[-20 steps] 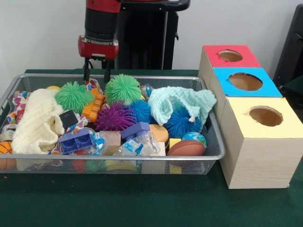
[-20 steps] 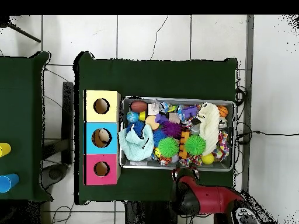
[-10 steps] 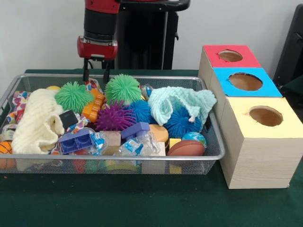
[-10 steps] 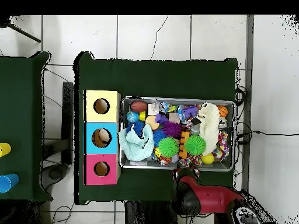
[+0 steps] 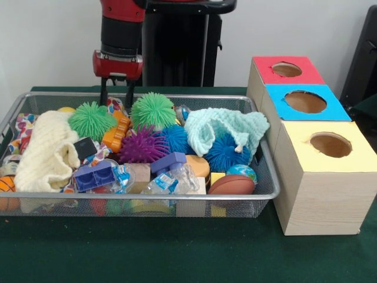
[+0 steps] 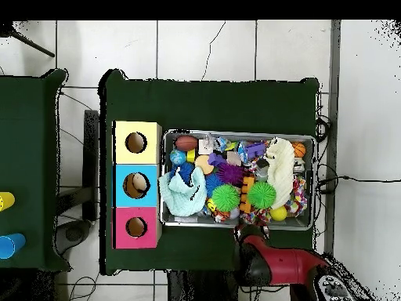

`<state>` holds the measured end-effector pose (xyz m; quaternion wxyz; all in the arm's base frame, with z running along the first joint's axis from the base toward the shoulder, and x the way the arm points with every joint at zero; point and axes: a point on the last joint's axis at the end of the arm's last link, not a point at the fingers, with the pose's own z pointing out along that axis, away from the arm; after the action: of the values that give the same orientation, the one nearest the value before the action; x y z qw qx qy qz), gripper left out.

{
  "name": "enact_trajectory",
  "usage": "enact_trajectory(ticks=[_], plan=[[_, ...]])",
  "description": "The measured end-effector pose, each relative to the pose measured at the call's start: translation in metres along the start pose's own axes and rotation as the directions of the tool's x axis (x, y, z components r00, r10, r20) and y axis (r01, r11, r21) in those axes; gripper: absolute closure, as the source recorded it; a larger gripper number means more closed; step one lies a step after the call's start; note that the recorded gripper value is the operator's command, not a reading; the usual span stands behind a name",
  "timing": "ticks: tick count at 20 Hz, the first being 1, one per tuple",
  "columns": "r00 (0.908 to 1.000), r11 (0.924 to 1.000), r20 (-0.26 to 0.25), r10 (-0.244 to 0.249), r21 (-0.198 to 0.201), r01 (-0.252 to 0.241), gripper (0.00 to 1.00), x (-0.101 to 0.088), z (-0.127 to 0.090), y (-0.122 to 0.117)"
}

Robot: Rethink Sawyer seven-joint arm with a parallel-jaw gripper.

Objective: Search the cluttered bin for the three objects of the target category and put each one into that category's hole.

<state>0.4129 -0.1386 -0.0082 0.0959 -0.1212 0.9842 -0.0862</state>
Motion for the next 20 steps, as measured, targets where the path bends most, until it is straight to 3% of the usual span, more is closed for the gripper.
enact_trajectory(ticks=[9,17,18,20], plan=[[0.9988,0.9998,0.045,0.018,-0.005,-0.017,0.00,0.010,0.032,-0.003],[0.9965,0.9995,0.077,0.031,0.007,-0.032,0.00,0.015,0.036,-0.010],[0.9966,0.9994,0.075,0.032,0.012,-0.033,1.00,0.016,0.035,-0.013],[0.9968,0.9993,0.073,0.033,0.016,-0.034,1.00,0.017,0.034,-0.015]])
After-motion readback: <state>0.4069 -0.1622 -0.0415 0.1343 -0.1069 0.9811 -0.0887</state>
